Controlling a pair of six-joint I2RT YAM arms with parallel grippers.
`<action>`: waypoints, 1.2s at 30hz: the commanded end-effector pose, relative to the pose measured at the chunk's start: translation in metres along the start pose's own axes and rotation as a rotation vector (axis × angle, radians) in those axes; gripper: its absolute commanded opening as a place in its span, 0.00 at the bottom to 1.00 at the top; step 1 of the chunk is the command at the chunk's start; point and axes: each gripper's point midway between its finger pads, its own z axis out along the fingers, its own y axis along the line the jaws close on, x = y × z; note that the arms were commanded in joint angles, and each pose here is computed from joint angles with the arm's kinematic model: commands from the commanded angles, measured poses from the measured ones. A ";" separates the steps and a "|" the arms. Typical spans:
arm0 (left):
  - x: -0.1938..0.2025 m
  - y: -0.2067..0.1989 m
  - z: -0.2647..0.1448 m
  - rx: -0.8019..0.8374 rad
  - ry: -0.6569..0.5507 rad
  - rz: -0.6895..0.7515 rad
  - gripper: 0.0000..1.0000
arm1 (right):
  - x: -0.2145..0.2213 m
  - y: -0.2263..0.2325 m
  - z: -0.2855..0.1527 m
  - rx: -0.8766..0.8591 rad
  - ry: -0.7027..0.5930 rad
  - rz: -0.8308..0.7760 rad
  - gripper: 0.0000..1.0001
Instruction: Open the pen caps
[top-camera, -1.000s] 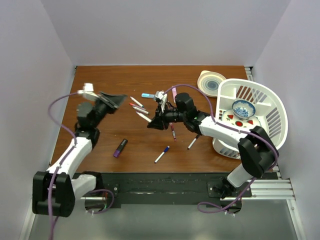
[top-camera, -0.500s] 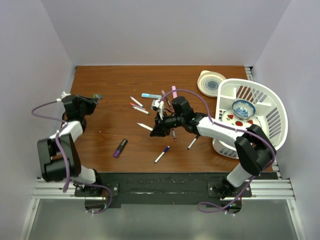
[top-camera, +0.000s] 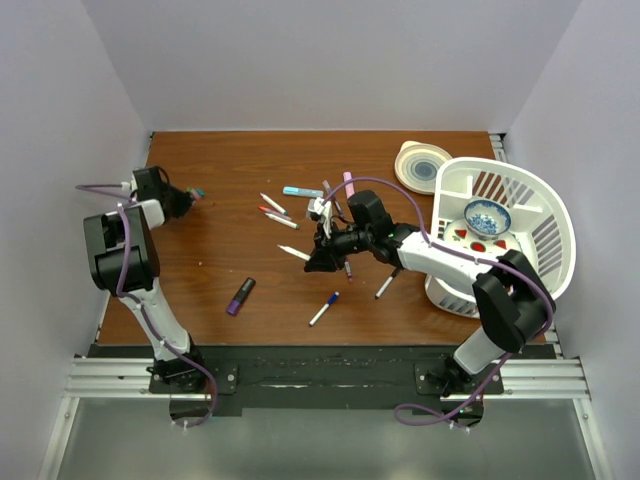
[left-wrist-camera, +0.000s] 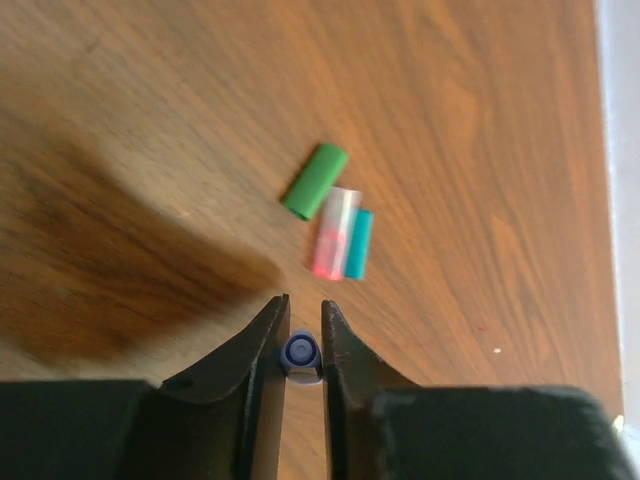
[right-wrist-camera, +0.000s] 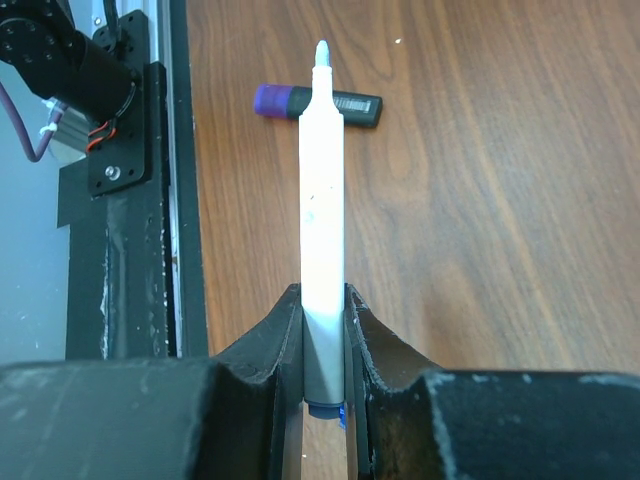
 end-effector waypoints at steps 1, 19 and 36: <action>-0.009 0.003 0.008 -0.024 -0.011 0.012 0.27 | -0.030 0.006 -0.010 -0.020 -0.062 -0.071 0.00; -0.028 -0.056 -0.058 0.204 -0.054 0.076 0.64 | -0.008 -0.038 -0.003 0.169 0.042 -0.017 0.00; 0.054 -0.050 -0.240 0.485 -0.103 0.600 0.72 | 0.027 -0.120 0.058 0.421 0.477 -0.052 0.01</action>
